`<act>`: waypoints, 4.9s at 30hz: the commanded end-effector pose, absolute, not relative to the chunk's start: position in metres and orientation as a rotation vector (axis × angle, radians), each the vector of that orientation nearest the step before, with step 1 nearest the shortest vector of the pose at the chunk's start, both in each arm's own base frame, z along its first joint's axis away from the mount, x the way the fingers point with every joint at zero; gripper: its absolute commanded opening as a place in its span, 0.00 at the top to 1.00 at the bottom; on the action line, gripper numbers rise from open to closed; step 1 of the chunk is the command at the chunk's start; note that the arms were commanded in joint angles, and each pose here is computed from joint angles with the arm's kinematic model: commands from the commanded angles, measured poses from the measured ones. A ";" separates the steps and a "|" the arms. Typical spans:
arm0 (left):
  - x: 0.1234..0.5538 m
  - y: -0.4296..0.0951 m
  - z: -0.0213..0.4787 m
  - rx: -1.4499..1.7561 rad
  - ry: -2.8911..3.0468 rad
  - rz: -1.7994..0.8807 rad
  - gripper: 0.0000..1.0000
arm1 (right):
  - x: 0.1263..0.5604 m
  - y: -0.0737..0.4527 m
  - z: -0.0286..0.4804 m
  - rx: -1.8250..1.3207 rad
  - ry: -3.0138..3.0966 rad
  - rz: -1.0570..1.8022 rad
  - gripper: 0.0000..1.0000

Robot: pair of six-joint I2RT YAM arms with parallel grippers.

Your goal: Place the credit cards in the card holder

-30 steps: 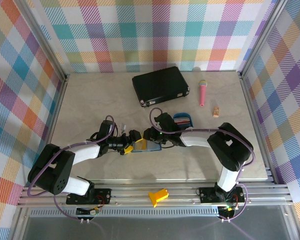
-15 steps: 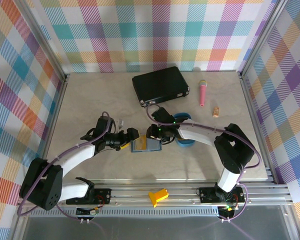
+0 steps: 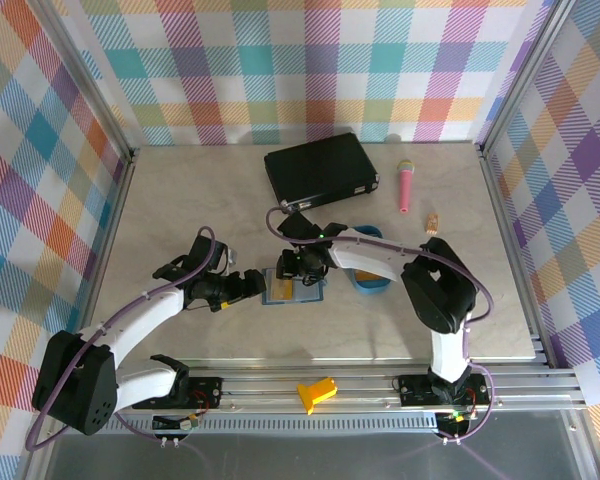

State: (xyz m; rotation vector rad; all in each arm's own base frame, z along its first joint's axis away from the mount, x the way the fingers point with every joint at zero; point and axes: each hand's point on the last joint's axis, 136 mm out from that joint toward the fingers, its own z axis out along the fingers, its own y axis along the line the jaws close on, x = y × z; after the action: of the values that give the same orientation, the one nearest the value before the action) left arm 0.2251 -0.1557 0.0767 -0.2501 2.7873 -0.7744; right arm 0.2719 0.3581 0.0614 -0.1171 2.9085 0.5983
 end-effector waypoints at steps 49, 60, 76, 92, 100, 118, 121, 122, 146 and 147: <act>0.216 -0.162 0.082 -0.148 2.778 -0.862 0.05 | 0.265 0.385 0.038 -0.199 3.014 0.650 0.61; 0.215 -0.163 0.082 -0.145 2.779 -0.872 0.05 | 0.264 0.390 0.037 -0.196 3.017 0.676 0.67; 0.215 -0.164 0.084 -0.139 2.774 -0.882 0.05 | 0.262 0.393 0.034 -0.179 3.032 0.698 0.68; 0.215 -0.163 0.086 -0.149 2.762 -0.881 0.05 | 0.261 0.391 0.034 -0.204 3.024 0.651 0.72; 0.215 -0.163 0.088 -0.148 2.756 -0.885 0.05 | 0.259 0.393 0.034 -0.204 3.026 0.653 0.75; 0.215 -0.163 0.086 -0.160 2.762 -0.881 0.05 | 0.260 0.394 0.044 -0.217 3.014 0.653 0.68; 0.217 -0.163 0.086 -0.188 2.754 -0.888 0.05 | 0.261 0.390 0.050 -0.228 2.997 0.632 0.68; 0.218 -0.165 0.085 -0.203 2.750 -0.903 0.05 | 0.261 0.389 0.052 -0.230 2.993 0.628 0.68; 0.227 -0.168 0.064 -0.273 2.766 -0.899 0.20 | 0.272 0.274 0.113 -0.231 2.937 0.411 0.59; 0.228 -0.168 0.064 -0.274 2.765 -0.893 0.21 | 0.270 0.279 0.114 -0.256 2.936 0.422 0.59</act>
State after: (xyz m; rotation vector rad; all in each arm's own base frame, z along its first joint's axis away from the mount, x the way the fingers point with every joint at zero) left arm 0.2246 -0.1677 0.0657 -0.2668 2.7724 -0.8978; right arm 0.2873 0.2849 0.1237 -0.1429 2.8775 0.5051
